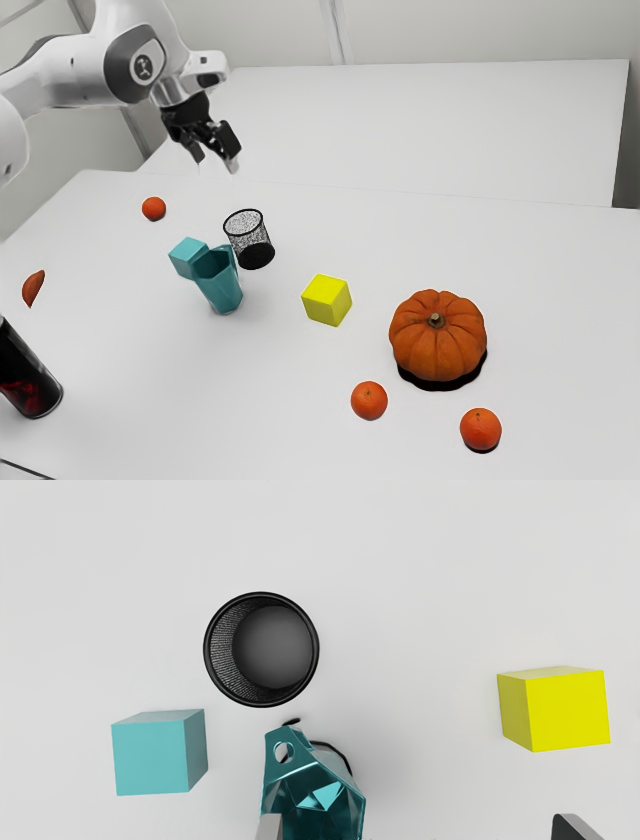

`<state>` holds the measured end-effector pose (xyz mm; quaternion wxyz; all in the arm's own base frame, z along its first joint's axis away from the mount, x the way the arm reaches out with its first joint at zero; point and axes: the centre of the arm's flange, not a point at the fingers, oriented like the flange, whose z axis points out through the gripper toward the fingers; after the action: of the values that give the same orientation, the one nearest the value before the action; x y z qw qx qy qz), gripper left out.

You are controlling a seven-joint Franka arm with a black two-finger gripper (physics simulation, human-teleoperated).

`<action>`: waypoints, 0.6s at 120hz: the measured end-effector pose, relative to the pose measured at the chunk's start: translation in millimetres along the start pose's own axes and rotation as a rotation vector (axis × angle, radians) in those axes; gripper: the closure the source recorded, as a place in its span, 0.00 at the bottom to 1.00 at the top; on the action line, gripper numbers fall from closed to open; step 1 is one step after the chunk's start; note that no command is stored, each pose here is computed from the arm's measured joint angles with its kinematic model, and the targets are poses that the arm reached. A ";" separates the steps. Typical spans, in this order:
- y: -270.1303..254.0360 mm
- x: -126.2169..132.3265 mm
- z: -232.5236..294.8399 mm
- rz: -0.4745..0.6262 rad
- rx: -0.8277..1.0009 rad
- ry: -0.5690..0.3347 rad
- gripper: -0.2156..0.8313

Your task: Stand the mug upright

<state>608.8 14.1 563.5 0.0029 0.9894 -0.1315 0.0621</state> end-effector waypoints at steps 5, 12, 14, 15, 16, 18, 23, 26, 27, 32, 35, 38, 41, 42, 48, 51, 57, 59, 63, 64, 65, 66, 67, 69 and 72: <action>2.1 2.1 -11.9 -0.001 -0.007 0.002 0.22; 6.0 3.0 -24.8 -0.003 -0.022 -0.002 0.22; 6.8 3.2 -28.5 -0.003 -0.026 -0.002 0.22; 7.2 3.1 -30.0 -0.004 -0.027 -0.003 0.21; 7.5 3.0 -31.3 -0.004 -0.029 -0.005 0.21; 8.2 2.6 -33.7 -0.005 -0.032 -0.008 0.21; 9.3 2.1 -41.6 -0.007 -0.038 -0.010 0.21; 9.7 1.4 -44.7 -0.008 -0.041 -0.015 0.21; 9.9 1.1 -45.5 -0.008 -0.042 -0.017 0.21; 10.7 -0.5 -47.8 -0.010 -0.047 -0.027 0.21; 11.2 -1.5 -48.8 -0.011 -0.050 -0.033 0.21; 11.7 -2.5 -49.4 -0.012 -0.054 -0.039 0.21; 12.1 -3.4 -49.7 -0.013 -0.057 -0.044 0.21; 12.2 -3.7 -49.8 -0.013 -0.058 -0.046 0.21; 12.9 -5.0 -49.7 -0.015 -0.063 -0.055 0.21; 13.1 -5.6 -49.6 -0.016 -0.065 -0.060 0.21; 13.4 -6.5 -49.3 -0.018 -0.067 -0.067 0.21; 13.5 -6.8 -49.2 -0.018 -0.068 -0.069 0.21; 13.4 -7.3 -48.9 -0.019 -0.069 -0.073 0.21; 13.4 -7.4 -48.9 -0.019 -0.070 -0.074 0.21; 13.3 -7.6 -48.8 -0.020 -0.070 -0.074 0.21; 13.3 -7.7 -48.7 -0.020 -0.070 -0.075 0.21; 13.2 -7.8 -48.7 -0.020 -0.071 -0.076 0.21; 13.0 -8.0 -48.6 -0.021 -0.071 -0.077 0.21; 12.8 -8.3 -48.4 -0.022 -0.072 -0.079 0.21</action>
<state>591.6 4.9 610.4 0.0341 0.9917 -0.1229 0.0181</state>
